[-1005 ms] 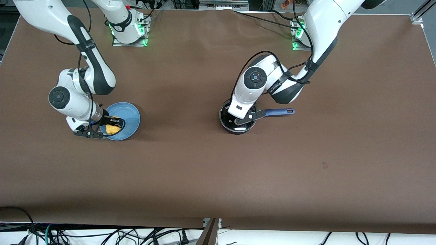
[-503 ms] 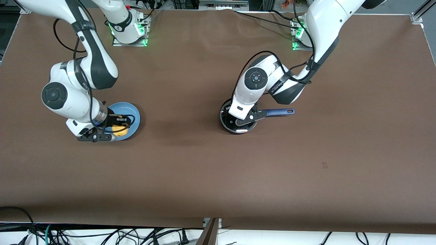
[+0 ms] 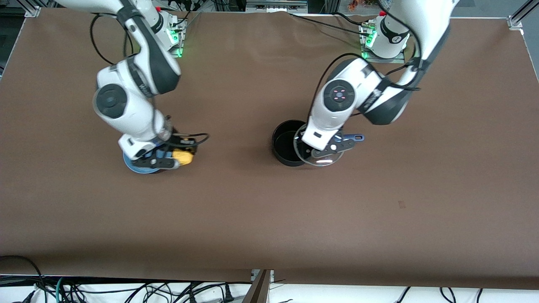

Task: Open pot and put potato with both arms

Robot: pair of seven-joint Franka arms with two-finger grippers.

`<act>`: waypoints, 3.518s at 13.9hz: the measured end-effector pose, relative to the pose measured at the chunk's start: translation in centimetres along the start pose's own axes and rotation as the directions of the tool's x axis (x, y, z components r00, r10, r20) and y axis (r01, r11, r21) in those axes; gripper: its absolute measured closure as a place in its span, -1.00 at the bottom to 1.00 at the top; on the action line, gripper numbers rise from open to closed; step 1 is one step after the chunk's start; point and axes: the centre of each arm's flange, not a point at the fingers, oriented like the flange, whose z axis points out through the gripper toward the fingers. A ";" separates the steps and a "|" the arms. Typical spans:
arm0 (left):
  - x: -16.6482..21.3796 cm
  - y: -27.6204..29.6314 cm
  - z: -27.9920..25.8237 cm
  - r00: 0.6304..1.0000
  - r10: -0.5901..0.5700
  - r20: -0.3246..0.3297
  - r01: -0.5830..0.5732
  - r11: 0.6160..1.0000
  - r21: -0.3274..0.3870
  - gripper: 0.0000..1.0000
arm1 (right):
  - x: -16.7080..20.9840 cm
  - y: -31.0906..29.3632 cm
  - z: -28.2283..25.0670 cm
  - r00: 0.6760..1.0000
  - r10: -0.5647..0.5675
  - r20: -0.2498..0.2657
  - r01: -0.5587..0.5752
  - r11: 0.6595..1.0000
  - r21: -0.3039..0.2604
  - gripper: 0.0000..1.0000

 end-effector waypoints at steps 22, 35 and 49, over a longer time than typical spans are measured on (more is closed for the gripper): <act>15.3 -30.3 12.5 0.939 0.338 0.060 -0.338 0.941 0.000 0.25 | -10.8 -25.9 14.0 0.994 0.109 -0.017 -0.101 0.963 0.250 -0.18; 18.5 -31.9 14.8 0.945 0.323 0.042 -0.323 0.946 -0.012 -0.98 | -10.8 -25.8 14.9 0.997 0.079 0.003 -0.079 0.984 0.162 -1.00; 8.5 -26.8 -13.1 0.939 0.344 -0.034 -0.340 0.937 0.076 -1.00 | 4.6 3.7 -11.6 0.965 -0.240 0.103 0.253 0.958 -0.132 -1.00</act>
